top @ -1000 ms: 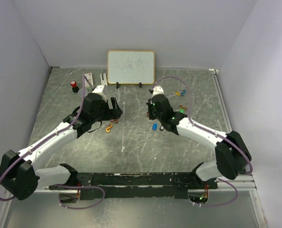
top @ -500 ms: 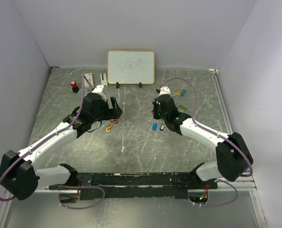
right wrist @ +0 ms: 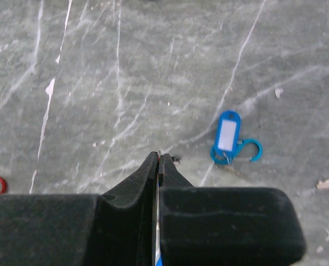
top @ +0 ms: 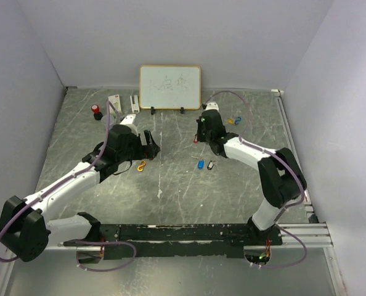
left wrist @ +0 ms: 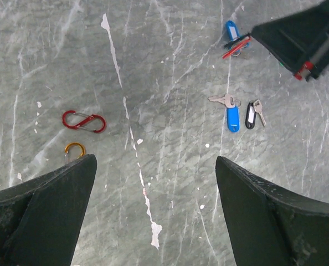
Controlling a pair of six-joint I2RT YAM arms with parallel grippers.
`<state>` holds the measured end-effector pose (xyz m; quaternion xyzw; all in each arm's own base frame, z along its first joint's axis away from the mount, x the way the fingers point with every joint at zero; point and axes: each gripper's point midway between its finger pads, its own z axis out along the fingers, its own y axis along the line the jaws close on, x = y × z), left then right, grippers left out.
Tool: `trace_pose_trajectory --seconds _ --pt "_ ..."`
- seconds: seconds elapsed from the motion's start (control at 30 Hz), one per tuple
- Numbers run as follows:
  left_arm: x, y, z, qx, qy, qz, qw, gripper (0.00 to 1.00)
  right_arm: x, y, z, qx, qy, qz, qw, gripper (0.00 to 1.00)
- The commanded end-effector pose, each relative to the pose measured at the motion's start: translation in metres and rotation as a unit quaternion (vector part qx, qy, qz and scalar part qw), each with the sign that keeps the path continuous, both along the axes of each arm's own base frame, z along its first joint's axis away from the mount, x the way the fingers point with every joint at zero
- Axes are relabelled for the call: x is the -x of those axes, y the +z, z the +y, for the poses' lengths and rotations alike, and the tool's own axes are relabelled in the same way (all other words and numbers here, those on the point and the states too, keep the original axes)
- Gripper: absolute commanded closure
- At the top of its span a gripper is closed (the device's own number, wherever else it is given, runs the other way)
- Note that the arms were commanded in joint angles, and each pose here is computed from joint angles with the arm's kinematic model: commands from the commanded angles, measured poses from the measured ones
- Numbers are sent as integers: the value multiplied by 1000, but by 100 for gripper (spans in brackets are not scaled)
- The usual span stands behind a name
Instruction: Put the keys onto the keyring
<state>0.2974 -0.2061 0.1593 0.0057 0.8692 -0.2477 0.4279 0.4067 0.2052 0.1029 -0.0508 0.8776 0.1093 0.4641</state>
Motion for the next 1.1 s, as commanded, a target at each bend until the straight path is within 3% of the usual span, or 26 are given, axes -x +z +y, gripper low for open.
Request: trace_pose_trajectory --seconds 0.0,0.27,0.7,0.77,0.8,0.87,0.93,1.07 --pt "-2 16 -4 27 -7 -22 999 0 -32 14 16 -18 10 -34 999 100" --pt "0 14 0 22 -2 -20 1000 1 -64 -3 20 -24 10 -24 999 100" --pt "0 10 1 19 3 -17 1000 1 -67 -18 33 -46 23 -6 999 100" --pt "0 9 2 18 5 -16 1000 1 -66 -18 35 -49 27 -7 998 80" --pt "0 10 1 19 4 -16 1000 1 -65 -16 34 -52 27 -10 998 64" --pt "0 8 1 18 2 -14 1000 0 -63 -7 34 -58 28 -22 998 47" --pt "0 5 -1 18 0 -10 1000 0 -60 2 30 -58 26 -30 998 40" --pt "-1 0 -2 16 -2 -5 1000 0 -44 15 22 -51 23 -25 998 39"
